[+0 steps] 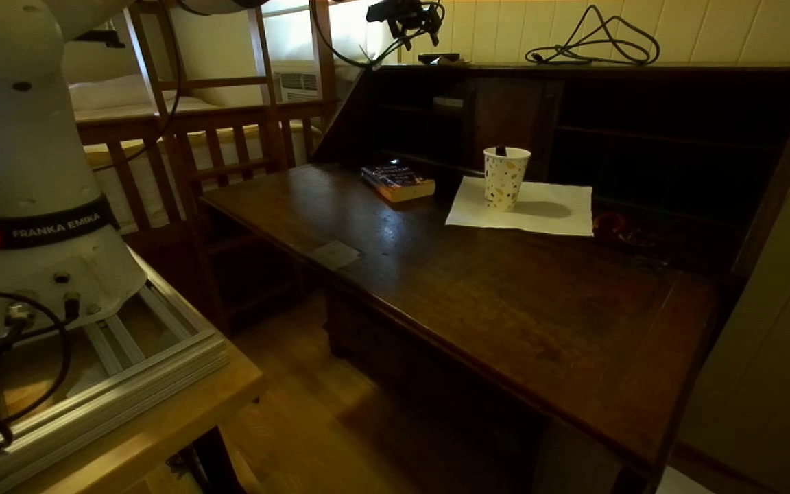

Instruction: Move the remote control to the bottom shelf on the far right.

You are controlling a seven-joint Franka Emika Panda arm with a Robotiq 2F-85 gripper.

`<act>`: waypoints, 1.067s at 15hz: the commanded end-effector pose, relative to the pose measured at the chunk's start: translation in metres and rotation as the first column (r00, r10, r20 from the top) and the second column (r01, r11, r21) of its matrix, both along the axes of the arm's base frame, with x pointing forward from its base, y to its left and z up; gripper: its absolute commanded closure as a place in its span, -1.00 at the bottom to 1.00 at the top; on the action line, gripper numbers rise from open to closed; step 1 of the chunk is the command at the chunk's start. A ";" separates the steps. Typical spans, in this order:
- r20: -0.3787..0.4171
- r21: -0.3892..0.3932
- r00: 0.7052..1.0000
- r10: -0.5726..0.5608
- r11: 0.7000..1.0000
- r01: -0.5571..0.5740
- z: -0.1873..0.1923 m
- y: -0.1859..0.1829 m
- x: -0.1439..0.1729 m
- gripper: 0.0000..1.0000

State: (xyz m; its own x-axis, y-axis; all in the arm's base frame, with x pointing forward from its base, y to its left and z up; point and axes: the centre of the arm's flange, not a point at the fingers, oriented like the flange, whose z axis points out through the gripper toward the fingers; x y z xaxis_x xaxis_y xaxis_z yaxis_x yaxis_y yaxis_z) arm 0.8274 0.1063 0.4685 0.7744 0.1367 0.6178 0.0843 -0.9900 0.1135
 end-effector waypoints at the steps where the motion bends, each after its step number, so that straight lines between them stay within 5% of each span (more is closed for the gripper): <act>1: 0.035 0.013 0.999 0.026 1.000 -0.026 -0.005 0.010 0.020 -1.00; 8: 0.180 0.003 0.983 0.031 0.999 -0.032 -0.020 0.021 0.039 -1.00; 16: 0.233 0.013 0.972 0.007 1.000 -0.010 -0.043 0.023 0.059 -1.00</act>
State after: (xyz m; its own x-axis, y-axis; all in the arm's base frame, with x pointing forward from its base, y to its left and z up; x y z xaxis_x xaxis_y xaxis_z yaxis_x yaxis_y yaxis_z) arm 0.8420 0.1184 0.4270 0.6393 0.1425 0.7556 0.0889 -0.9898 0.1114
